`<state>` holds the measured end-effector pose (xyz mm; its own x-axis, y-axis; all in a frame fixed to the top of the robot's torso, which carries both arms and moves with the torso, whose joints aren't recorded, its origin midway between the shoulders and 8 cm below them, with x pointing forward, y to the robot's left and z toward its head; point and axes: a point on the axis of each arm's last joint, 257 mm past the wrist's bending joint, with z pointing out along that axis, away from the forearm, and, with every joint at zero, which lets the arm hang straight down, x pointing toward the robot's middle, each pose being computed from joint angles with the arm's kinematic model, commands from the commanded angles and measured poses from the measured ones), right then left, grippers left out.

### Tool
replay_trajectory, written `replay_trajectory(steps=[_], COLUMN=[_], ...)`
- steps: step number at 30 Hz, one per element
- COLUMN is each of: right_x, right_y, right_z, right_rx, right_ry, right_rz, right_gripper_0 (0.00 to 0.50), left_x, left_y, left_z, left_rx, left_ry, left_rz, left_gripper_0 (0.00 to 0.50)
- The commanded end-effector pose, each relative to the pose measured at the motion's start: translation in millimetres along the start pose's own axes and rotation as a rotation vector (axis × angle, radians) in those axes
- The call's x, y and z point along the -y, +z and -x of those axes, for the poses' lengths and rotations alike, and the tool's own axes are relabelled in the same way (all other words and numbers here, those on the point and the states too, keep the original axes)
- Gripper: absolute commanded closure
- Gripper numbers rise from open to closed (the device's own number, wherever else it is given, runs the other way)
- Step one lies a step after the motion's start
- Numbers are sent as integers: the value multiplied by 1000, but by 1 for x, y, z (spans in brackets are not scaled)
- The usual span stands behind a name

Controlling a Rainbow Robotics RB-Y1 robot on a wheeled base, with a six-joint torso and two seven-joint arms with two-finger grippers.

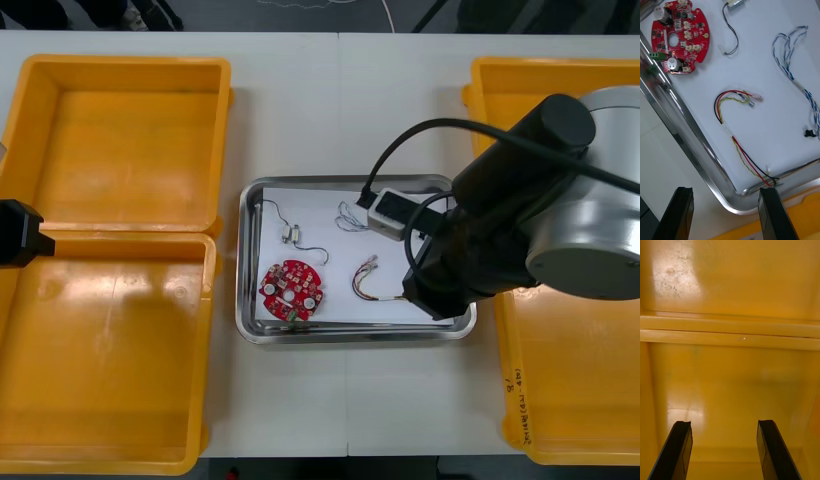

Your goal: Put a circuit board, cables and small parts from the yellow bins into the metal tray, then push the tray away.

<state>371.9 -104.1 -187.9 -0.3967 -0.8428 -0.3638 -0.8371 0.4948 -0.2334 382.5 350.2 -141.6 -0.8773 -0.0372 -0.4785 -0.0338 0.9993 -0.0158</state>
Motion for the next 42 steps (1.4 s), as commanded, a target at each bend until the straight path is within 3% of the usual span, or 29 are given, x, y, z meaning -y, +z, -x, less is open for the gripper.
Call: replay_trajectory(steps=[1, 9, 21, 34, 42], right_x=[-11, -47, -72, -72, -68], right_y=[5, 38, 74, 87, 96], right_z=[22, 46, 43, 19, 19], right_rx=[36, 71, 44, -9, 4], right_ry=[-190, -344, -481, -548, -577], right_rz=[-59, -53, -45, -69, -107], right_gripper_0=[0, 0, 0, 0, 0], left_x=[-15, -14, -14, -14, -14], left_y=[-15, -14, -14, -14, -14], left_z=[4, 3, 3, 3, 3], left_rx=[25, 23, 23, 23, 23], left_ry=[95, 97, 97, 97, 97], left_rz=[45, 43, 43, 43, 43], left_gripper_0=[0, 0, 0, 0, 0])
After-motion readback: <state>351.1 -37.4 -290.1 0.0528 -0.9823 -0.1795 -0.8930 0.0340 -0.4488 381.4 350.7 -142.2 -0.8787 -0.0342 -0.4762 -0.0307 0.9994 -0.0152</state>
